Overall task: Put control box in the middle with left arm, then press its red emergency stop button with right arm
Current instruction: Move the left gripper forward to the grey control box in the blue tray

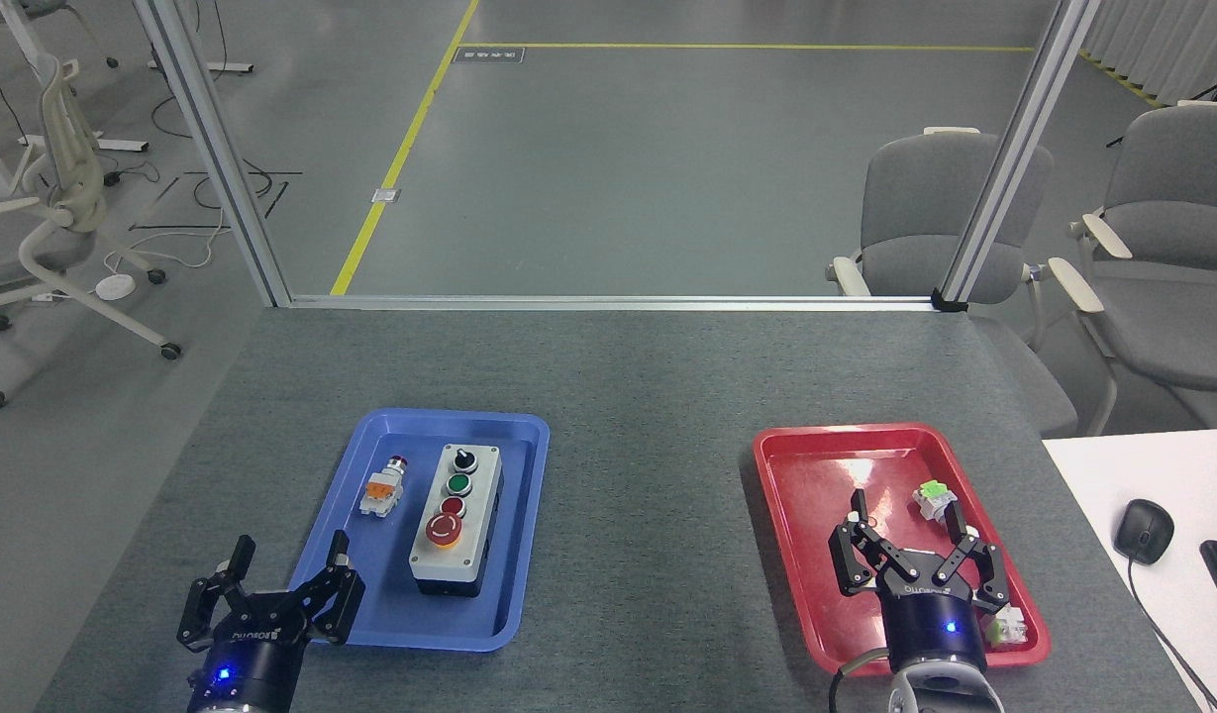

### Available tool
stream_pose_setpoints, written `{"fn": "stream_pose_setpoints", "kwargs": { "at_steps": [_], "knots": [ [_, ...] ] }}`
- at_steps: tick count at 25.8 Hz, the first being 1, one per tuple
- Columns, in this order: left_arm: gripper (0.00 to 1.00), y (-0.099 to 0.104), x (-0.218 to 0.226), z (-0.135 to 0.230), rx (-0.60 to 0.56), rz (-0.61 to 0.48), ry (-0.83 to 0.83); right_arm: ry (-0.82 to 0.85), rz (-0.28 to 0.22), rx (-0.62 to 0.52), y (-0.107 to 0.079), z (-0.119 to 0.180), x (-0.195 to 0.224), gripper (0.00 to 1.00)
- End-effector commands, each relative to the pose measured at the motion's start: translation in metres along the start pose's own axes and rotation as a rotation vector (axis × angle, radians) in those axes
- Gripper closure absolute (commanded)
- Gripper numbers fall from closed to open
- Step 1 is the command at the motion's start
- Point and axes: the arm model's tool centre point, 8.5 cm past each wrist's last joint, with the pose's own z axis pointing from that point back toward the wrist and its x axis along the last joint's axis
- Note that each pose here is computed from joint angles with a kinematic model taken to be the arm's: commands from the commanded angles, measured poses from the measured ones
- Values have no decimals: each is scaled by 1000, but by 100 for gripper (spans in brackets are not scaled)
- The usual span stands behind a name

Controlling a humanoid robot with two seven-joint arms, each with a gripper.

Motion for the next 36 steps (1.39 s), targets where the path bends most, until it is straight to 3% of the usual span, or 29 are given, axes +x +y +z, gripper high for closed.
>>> {"fn": "stream_pose_setpoints", "kwargs": {
  "at_steps": [1,10,13,22,28,36],
  "knots": [
    [1,0,0,0,0,1,1,-12,8,5,2,-1,1,1],
    [1,0,2,1,13,9,-1,-66,-5,18,14,4,12,2],
    [1,-9,7,22,-16,13,-41,-79,-9,23,15,5,17,2],
    [1,-21,71,28,-42,94,-117,-134,-38,31,19,8,25,2],
    [1,-53,93,19,-128,4,-103,-135,-38,33,19,9,26,2],
    [1,-64,88,-6,-157,-25,-45,-123,-41,46,24,13,23,2]
  ]
}}
